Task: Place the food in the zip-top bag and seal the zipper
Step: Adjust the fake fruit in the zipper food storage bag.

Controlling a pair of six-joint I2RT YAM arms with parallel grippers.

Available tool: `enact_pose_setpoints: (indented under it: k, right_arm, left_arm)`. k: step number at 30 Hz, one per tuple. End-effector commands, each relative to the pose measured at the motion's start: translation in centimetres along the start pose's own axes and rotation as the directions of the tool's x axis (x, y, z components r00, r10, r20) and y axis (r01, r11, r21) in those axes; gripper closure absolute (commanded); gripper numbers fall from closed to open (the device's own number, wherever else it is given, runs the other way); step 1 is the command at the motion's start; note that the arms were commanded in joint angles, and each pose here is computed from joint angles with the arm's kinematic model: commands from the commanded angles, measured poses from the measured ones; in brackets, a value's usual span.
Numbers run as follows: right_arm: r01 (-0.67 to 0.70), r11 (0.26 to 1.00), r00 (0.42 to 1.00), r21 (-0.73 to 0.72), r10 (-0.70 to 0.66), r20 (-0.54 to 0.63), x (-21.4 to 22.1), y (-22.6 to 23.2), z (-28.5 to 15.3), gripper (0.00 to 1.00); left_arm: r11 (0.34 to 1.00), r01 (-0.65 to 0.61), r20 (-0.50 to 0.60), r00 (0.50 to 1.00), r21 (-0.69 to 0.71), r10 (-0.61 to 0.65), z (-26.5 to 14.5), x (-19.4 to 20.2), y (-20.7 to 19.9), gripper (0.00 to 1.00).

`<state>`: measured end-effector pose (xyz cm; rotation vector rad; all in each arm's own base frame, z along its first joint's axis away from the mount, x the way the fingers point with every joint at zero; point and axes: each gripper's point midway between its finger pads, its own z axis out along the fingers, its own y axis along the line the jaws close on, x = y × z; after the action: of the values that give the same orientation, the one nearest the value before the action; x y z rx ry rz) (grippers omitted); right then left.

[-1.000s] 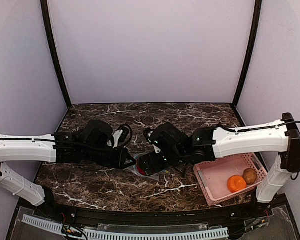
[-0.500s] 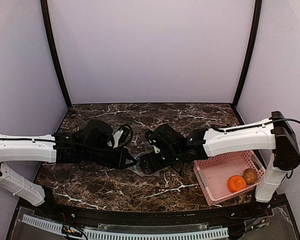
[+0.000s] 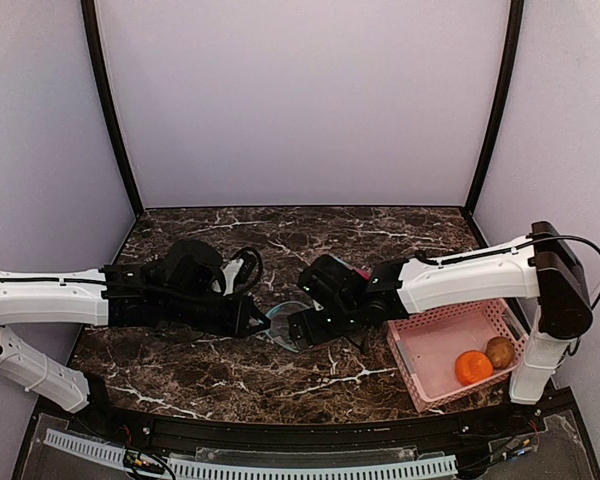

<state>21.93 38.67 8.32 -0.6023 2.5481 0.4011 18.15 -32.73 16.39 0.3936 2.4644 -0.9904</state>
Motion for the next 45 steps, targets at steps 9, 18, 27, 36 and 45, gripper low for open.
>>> enact_pose_setpoints:
  k: [9,18,27,36,45]
  right_arm:
    - [0.016,0.987,1.000,-0.163,-0.013,0.018,-2.5,3.2,-3.2,0.02]
    - [-0.008,0.999,1.000,-0.043,0.008,-0.005,-2.1,1.3,-1.7,0.01]
    - [-0.073,0.989,0.997,0.126,0.076,-0.019,0.0,-2.7,-1.2,0.01]
    - [-0.087,0.983,0.995,0.163,0.094,-0.033,0.8,-3.7,-1.1,0.02]
    - [0.045,0.995,0.999,-0.092,-0.047,-0.016,-1.7,1.8,-3.5,0.01]
  left_arm:
    - [0.999,-0.019,-0.018,1.000,-0.034,0.019,-0.1,0.2,0.5,0.99]
    - [1.000,-0.014,-0.028,1.000,-0.015,0.013,0.6,0.2,0.1,0.99]
    - [0.996,-0.022,-0.026,0.999,-0.082,0.020,0.0,0.4,1.4,0.99]
    - [0.993,-0.028,-0.006,1.000,-0.119,0.028,-0.8,-0.2,1.9,0.99]
    - [0.997,-0.009,-0.022,1.000,-0.074,0.008,-0.1,0.2,1.4,0.99]
